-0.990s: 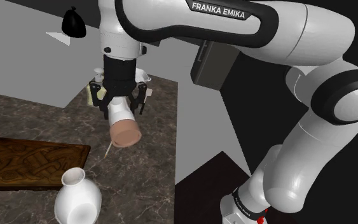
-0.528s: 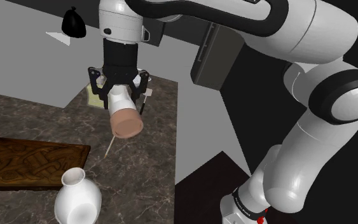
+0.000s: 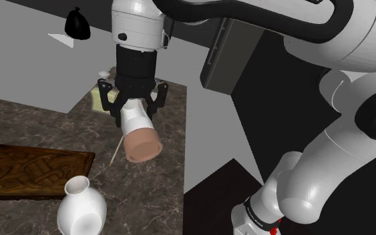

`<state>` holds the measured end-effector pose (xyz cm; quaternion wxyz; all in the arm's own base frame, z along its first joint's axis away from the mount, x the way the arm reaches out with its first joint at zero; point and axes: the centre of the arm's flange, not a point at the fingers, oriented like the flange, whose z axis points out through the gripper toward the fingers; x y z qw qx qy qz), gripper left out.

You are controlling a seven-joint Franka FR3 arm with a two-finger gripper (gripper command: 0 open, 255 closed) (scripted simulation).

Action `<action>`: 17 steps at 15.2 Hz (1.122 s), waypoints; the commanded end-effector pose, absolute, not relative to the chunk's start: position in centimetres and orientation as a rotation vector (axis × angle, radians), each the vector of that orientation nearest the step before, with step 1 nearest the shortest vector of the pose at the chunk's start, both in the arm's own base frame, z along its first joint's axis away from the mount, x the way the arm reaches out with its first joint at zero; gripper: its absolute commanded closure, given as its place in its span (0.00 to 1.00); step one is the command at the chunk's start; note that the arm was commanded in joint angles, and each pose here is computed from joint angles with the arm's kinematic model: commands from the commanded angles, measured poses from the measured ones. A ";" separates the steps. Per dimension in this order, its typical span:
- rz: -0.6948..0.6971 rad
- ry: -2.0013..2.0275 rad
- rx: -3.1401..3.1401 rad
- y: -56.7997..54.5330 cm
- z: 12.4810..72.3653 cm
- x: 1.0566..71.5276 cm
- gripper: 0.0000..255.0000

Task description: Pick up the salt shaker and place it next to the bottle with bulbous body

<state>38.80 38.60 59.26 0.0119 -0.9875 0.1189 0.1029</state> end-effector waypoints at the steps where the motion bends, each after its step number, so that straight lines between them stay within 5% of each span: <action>1: 0.321 0.373 -3.079 38.8 58.8 37.7 1.00; 17: 0.321 0.373 -3.079 38.8 50.3 37.7 1.00</action>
